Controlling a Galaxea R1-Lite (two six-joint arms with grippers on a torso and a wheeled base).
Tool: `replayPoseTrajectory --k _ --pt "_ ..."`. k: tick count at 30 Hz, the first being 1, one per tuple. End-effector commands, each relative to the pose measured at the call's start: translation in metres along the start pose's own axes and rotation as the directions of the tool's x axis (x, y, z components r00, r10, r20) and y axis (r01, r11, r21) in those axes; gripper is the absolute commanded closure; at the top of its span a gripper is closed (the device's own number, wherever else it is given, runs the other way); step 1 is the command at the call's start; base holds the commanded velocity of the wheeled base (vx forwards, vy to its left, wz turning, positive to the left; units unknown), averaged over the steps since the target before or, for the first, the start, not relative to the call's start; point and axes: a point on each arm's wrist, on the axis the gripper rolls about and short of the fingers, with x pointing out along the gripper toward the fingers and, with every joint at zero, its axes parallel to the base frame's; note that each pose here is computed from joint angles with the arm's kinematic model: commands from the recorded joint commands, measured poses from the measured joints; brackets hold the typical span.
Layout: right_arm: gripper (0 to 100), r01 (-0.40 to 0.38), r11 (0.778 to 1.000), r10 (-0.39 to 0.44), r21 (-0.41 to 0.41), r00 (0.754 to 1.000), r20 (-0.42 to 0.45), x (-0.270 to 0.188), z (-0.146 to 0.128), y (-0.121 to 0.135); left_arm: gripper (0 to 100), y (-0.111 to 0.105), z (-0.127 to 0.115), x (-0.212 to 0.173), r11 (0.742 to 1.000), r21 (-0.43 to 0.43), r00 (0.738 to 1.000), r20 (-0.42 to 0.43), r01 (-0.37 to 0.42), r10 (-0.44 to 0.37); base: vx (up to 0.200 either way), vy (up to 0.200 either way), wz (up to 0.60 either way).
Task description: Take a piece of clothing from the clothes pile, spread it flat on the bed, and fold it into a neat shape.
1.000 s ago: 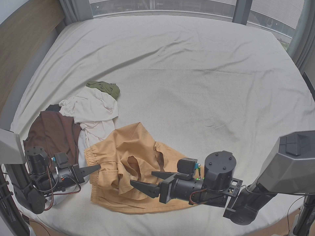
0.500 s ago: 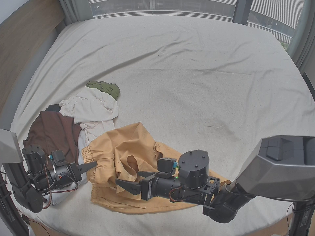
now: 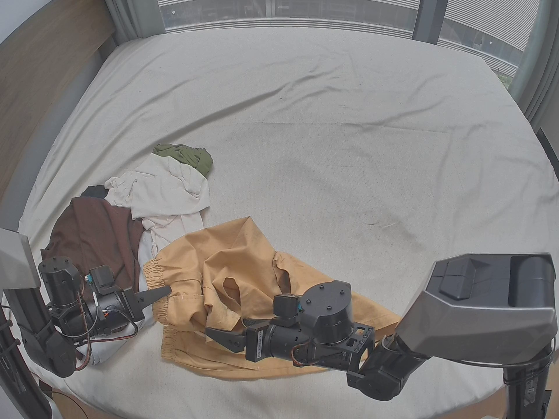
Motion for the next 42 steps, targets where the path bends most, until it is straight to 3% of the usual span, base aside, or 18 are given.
replayPoseTrajectory --k 1,9,10,17,26,35,42 --pt "0 -0.008 1.0 0.008 0.013 1.0 0.013 0.007 0.001 -0.001 100 0.0 0.0 0.0 1.0 0.001 1.0 0.001 0.002 -0.002 0.0 0.0 0.0" --pt "0 0.001 0.996 -0.006 0.084 0.998 0.056 0.017 0.005 -0.001 100 0.0 0.001 0.001 1.0 0.003 1.0 0.003 0.003 -0.003 0.0 0.0 0.0" --pt "100 0.002 0.996 -0.006 0.088 0.998 0.054 0.017 0.004 -0.001 100 0.0 0.001 0.001 1.0 0.003 1.0 0.003 0.003 -0.003 0.0 0.0 0.0" --pt "100 -0.009 0.995 0.003 0.096 0.998 0.068 0.015 0.006 0.004 100 0.002 0.0 0.002 1.0 -0.003 1.0 -0.002 -0.002 0.002 0.0 0.0 0.0" --pt "100 -0.028 0.994 0.014 0.102 0.99 0.141 0.004 0.029 0.015 100 0.006 -0.001 0.004 1.0 -0.012 1.0 -0.008 -0.01 0.01 0.0 0.0 0.0" --pt "100 -0.023 0.995 -0.003 0.094 0.963 0.269 -0.043 0.078 0.021 100 0.006 -0.002 0.003 1.0 -0.016 1.0 -0.011 -0.013 0.013 0.0 0.0 0.0" --pt "100 0.011 0.994 -0.036 0.109 0.972 0.233 -0.05 0.068 0.013 100 0.005 -0.003 0.003 1.0 -0.015 1.0 -0.014 -0.01 0.01 0.0 0.0 0.0"
